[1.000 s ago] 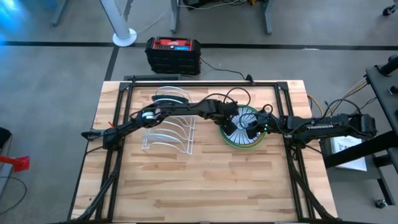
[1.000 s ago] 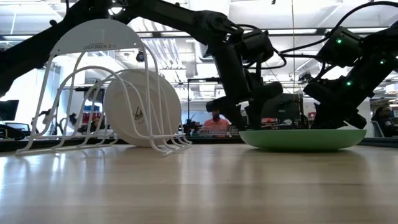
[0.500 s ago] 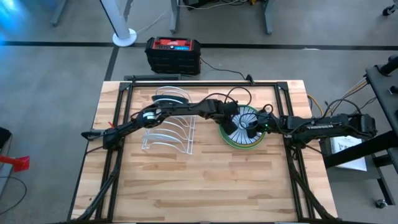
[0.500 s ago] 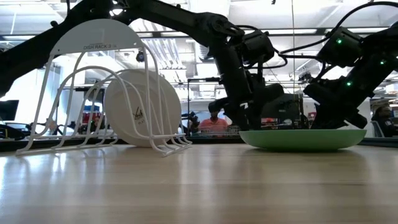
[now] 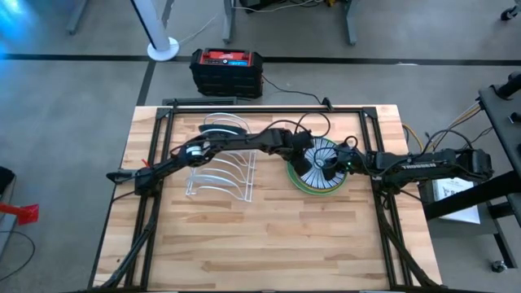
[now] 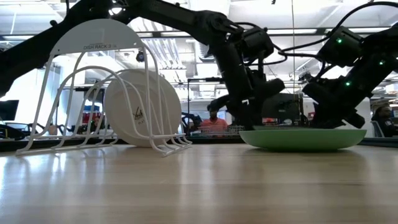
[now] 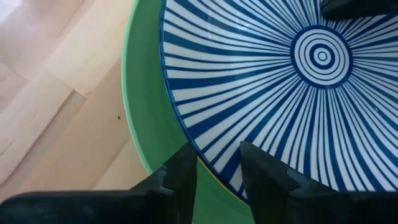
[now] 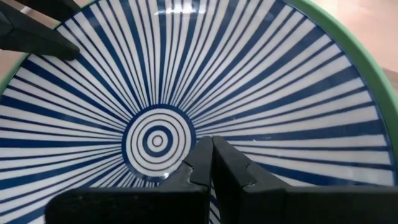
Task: Sort dishes
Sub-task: Put the blue pattern plate in the dish rack
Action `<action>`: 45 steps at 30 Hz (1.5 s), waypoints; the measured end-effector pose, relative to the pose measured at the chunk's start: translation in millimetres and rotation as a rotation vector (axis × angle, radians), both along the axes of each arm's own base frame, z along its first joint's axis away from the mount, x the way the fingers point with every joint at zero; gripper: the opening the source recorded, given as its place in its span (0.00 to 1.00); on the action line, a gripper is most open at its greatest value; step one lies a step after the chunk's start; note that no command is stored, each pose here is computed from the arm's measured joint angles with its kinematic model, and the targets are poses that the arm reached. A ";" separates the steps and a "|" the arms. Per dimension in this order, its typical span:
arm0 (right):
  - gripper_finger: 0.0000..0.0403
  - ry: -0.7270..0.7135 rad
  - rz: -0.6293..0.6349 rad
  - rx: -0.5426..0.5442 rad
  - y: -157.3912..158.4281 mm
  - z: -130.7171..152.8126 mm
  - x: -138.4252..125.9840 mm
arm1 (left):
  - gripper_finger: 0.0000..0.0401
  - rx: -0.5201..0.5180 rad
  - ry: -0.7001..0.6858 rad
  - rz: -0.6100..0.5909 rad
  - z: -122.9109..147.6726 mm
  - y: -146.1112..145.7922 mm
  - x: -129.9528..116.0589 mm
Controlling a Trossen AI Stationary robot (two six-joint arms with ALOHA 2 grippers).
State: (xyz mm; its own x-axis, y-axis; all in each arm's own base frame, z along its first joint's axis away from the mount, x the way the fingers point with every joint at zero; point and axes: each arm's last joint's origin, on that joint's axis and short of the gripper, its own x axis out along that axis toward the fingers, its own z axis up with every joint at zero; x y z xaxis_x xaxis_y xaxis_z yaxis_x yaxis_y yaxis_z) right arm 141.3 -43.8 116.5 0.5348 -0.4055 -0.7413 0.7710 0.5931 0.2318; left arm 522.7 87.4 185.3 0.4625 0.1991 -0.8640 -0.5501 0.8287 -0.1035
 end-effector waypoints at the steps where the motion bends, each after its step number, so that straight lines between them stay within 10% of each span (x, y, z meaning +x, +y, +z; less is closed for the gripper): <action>1: 0.00 -0.002 0.001 -0.002 0.0 0.2 0.1 | 0.26 0.000 -0.001 -0.001 0.7 0.1 -0.1; 34: 0.00 -0.031 0.057 -0.041 -1.0 10.3 5.9 | 0.00 0.042 -0.031 -0.030 9.3 8.3 0.3; 45: 0.00 0.252 -0.069 -0.075 -3.9 59.7 -1.5 | 0.00 -0.013 -0.026 -0.189 6.7 -9.0 2.8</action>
State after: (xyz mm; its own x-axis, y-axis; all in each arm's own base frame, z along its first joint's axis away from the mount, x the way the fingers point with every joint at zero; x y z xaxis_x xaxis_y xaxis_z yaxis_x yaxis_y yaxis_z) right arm 139.8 -47.7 176.3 0.3064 -0.4936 -0.8139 0.8382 0.5452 -0.0151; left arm 525.4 78.4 192.0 0.5126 0.0955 -0.8533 -0.3817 0.9155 -0.1268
